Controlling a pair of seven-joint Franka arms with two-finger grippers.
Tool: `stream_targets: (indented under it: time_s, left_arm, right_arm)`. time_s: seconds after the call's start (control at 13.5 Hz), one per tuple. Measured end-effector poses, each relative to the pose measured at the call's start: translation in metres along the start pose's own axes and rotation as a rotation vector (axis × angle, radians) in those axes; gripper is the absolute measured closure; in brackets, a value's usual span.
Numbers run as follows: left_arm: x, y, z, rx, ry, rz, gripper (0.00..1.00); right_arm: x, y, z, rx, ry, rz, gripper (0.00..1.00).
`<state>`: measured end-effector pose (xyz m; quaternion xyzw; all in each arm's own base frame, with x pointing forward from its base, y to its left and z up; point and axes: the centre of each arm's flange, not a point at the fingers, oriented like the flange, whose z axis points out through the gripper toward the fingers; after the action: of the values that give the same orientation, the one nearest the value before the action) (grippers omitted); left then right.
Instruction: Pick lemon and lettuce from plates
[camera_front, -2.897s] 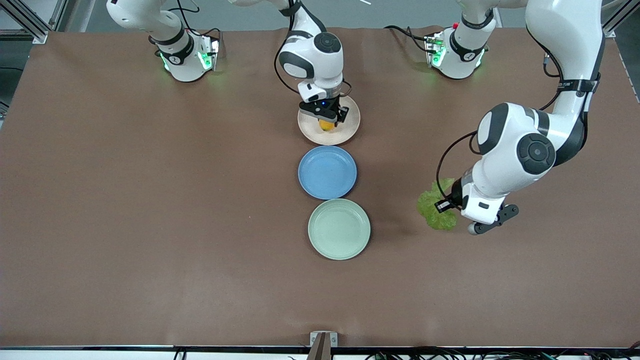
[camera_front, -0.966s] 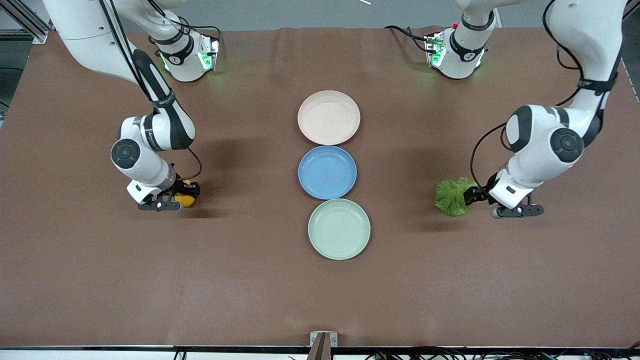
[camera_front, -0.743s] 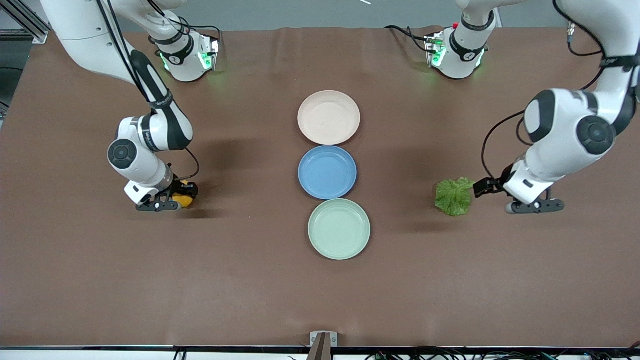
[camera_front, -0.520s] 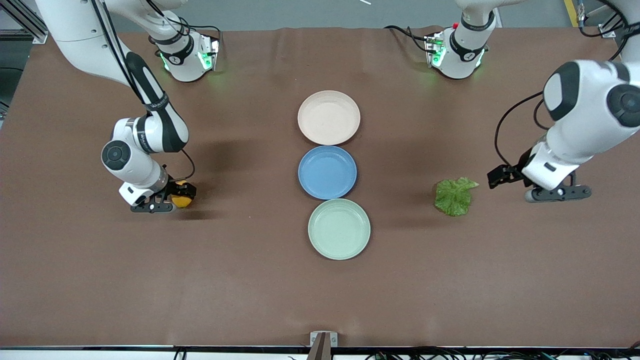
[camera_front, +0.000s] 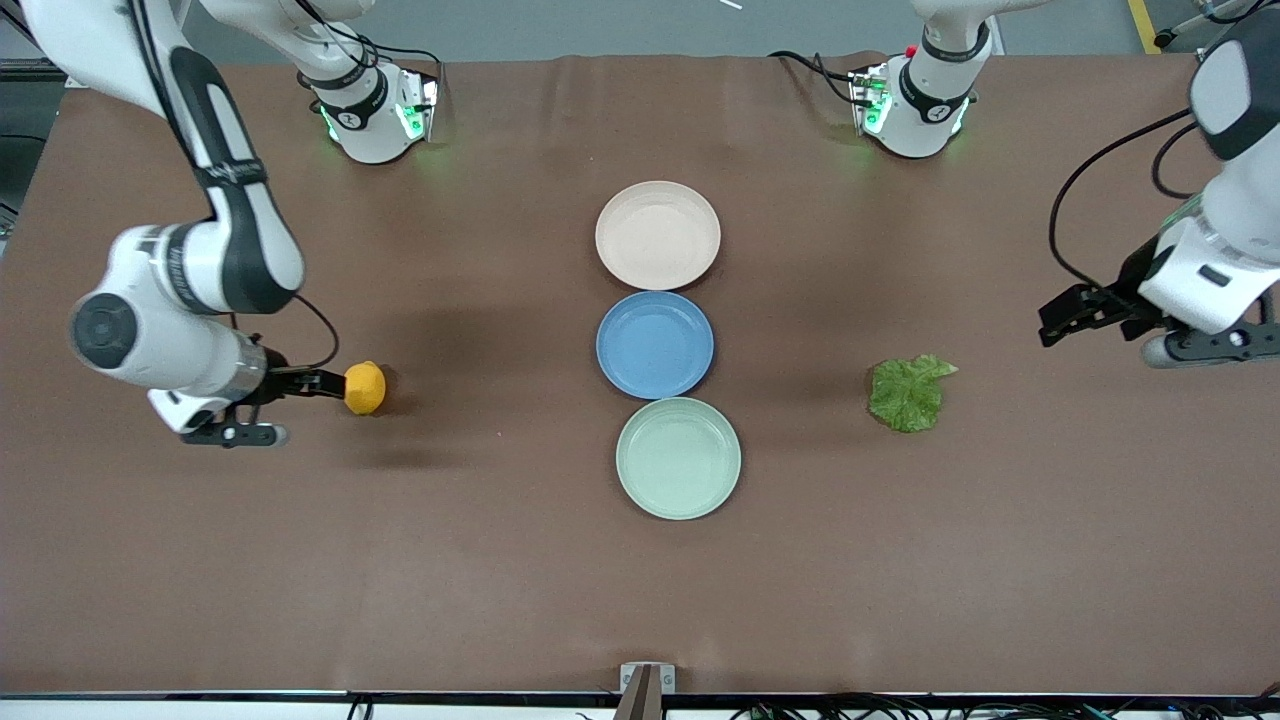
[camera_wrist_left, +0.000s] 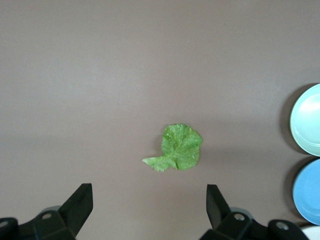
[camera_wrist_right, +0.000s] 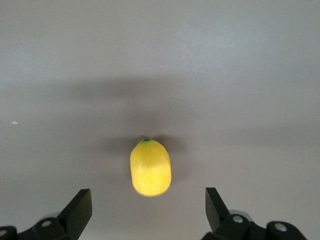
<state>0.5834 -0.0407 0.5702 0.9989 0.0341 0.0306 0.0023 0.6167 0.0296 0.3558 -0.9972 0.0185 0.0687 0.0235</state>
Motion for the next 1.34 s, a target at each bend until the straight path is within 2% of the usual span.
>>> stream_targets:
  time_s: [0.22,0.45,0.74,1.04,1.19,1.34]
  left_arm:
    - [-0.003,-0.009,-0.048,-0.002,-0.005,-0.007,0.0]
    - [-0.007,-0.027,-0.068,-0.023,-0.025,0.0,0.0]
    - [-0.017,-0.024,-0.08,-0.032,-0.019,0.003,0.0]
    - [-0.021,-0.019,-0.084,-0.03,-0.015,0.011,0.0]
    - [-0.021,-0.017,-0.084,-0.03,-0.015,0.016,0.0]
    - [-0.021,-0.018,-0.084,-0.03,-0.016,0.014,0.0]
  right_arm:
    - [0.008,0.004,-0.073,0.0,-0.004,-0.026,0.0]
    - [0.009,0.025,-0.119,-0.023,0.006,-0.059,0.0]
    - [0.001,0.045,-0.148,-0.023,-0.028,-0.046,0.0]
    - [0.003,0.046,-0.17,-0.04,0.014,-0.049,0.0]
    - [0.004,0.046,-0.175,-0.068,0.021,-0.052,0.0]
    - [0.004,0.045,-0.173,-0.068,0.018,-0.054,0.0]
